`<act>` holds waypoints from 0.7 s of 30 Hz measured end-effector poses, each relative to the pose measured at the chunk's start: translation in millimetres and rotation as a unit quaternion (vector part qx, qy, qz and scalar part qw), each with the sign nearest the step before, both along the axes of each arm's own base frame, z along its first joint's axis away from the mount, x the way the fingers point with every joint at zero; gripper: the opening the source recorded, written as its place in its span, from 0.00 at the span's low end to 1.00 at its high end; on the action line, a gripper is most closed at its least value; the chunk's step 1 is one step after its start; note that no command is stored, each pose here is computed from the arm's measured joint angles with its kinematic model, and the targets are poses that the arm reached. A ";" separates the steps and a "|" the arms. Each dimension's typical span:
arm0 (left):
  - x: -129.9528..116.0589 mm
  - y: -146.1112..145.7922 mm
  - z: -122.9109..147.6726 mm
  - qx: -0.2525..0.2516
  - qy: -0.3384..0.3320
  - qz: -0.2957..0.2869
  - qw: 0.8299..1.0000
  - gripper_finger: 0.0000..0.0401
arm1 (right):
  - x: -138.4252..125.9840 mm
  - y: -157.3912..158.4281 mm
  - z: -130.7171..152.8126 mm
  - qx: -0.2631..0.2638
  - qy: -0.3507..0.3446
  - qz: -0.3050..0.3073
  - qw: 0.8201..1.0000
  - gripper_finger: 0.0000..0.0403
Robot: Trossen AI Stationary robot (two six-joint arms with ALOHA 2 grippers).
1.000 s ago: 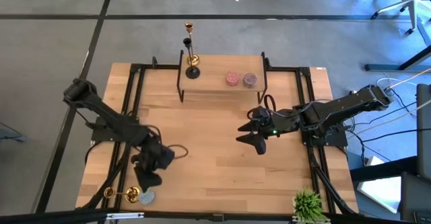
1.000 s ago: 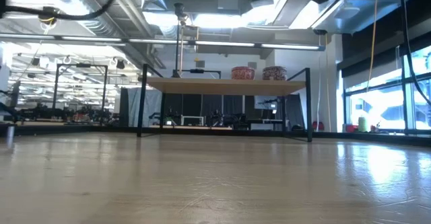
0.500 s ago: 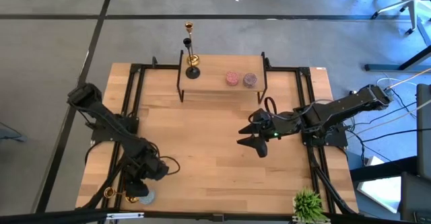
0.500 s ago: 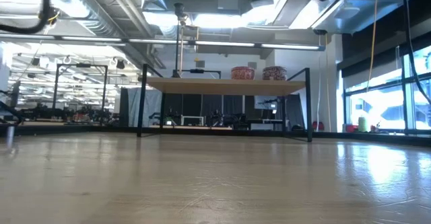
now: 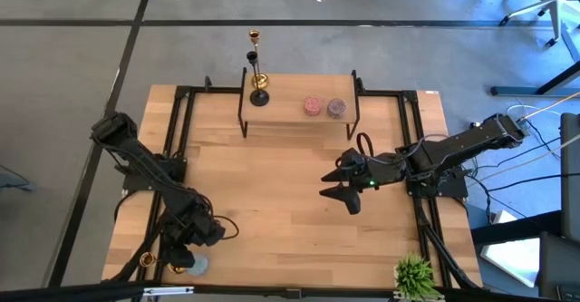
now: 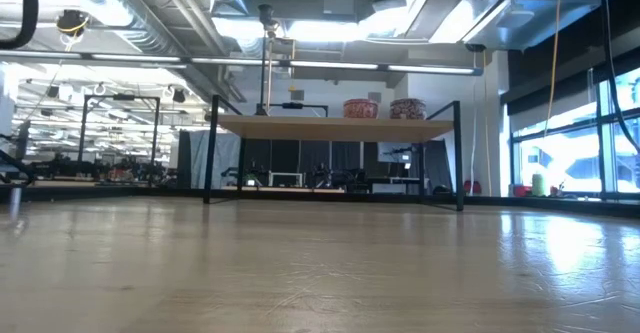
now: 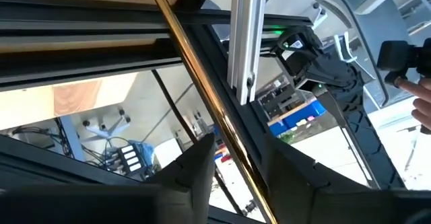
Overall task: Pick & Place candle stick holders
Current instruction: Put the gold brass candlestick on the shelf
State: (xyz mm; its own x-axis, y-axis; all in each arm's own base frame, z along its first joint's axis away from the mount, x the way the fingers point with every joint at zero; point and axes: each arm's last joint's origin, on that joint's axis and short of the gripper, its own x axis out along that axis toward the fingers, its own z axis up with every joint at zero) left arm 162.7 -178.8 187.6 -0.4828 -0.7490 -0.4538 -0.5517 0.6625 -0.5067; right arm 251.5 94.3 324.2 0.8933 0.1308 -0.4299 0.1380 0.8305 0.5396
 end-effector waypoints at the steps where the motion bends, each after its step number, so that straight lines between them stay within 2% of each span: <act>1: 0.0 0.0 0.0 0.000 0.000 0.000 1.000 0.26 | 0.0 0.0 0.0 0.000 0.000 0.000 1.000 0.63; 5: -0.6 0.2 0.4 -0.010 0.004 -0.006 1.000 0.09 | -0.1 0.3 -0.1 0.001 0.000 0.002 1.000 0.63; 7: -0.2 0.4 0.0 -0.011 -0.008 -0.009 1.000 0.04 | -0.1 0.3 0.0 0.001 0.000 0.002 1.000 0.63; 16: -8.4 8.9 -1.4 0.038 0.016 -0.016 0.999 0.03 | -0.1 0.3 0.0 0.001 0.000 0.002 1.000 0.63; 21: -6.0 10.6 3.8 0.062 -0.005 -0.015 0.998 0.03 | -0.1 0.4 0.0 0.001 0.000 0.003 1.000 0.63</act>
